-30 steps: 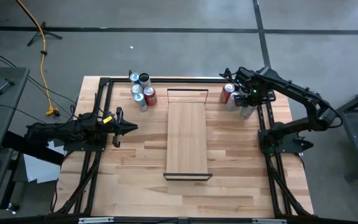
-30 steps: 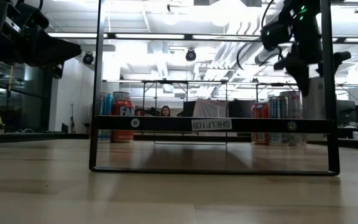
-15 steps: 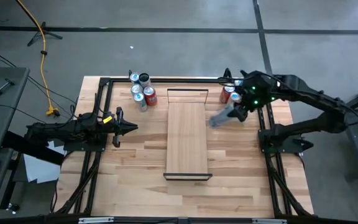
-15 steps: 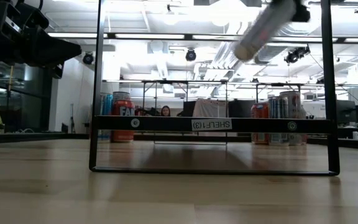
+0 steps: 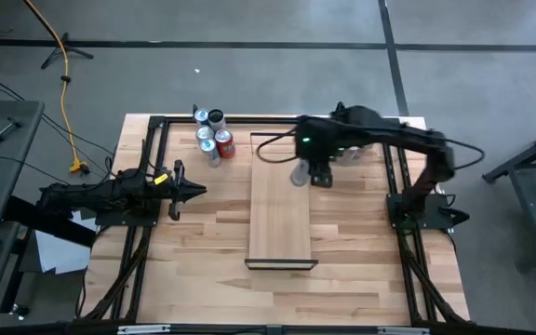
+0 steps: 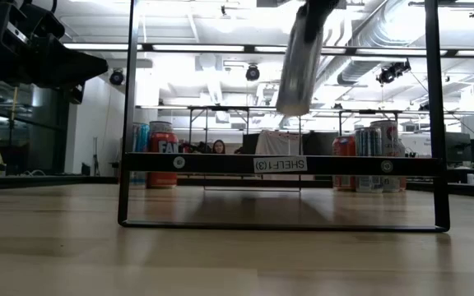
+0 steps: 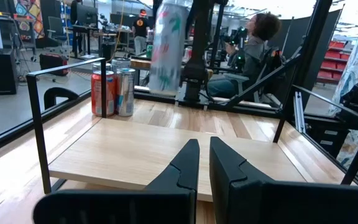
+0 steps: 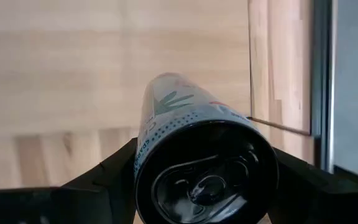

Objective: Place canned beverage on shelf
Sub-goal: Put the bottom right white-pink soda can on the shelf

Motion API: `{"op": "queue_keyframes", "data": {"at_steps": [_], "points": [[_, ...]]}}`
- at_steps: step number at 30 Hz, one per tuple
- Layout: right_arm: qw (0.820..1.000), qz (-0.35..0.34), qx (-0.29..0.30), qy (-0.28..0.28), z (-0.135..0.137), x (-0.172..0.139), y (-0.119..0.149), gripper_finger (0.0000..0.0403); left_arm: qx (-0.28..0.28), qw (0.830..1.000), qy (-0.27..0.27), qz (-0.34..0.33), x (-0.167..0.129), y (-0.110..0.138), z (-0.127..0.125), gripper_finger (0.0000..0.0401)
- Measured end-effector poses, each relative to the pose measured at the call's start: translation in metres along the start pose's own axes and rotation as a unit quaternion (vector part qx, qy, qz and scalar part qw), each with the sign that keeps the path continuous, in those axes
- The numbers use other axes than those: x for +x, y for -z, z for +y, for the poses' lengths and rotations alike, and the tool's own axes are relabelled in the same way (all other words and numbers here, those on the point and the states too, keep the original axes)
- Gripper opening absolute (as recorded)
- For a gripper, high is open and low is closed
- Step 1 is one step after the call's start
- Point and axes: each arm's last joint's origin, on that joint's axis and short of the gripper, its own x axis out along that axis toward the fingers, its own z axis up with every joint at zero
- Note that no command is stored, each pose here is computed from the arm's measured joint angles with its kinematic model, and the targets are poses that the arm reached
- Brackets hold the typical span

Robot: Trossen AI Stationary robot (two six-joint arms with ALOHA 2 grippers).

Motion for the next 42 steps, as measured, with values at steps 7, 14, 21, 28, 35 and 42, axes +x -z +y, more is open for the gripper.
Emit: {"op": "queue_keyframes", "data": {"at_steps": [7, 14, 21, 28, 35, 42], "points": [[0.996, 0.004, -0.085, 0.002, -0.011, 0.048, -0.032, 0.0253, 0.000, 1.000, 0.000, 0.000, 0.000, 0.000, 0.000, 0.0000], [0.992, -0.030, -0.122, 0.032, -0.020, 0.073, -0.052, 0.0255, 0.000, 1.000, 0.000, 0.000, 0.000, 0.000, 0.000, 0.0000], [0.988, -0.015, -0.136, 0.070, -0.024, 0.091, -0.060, 0.0256, 0.000, 1.000, 0.000, 0.000, 0.000, 0.000, 0.000, 0.0000], [0.994, -0.004, -0.102, 0.040, -0.033, 0.097, -0.060, 0.0257, 0.000, 1.000, 0.000, 0.000, 0.000, 0.000, 0.000, 0.0000], [0.996, -0.011, -0.091, 0.023, -0.041, 0.097, -0.059, 0.0257, 0.000, 1.000, 0.000, 0.000, 0.000, 0.000, 0.000, 0.0000], [0.996, -0.012, -0.088, 0.021, -0.043, 0.098, -0.059, 0.0257, 0.000, 1.000, 0.000, 0.000, 0.000, 0.000, 0.000, 0.0000]]}}
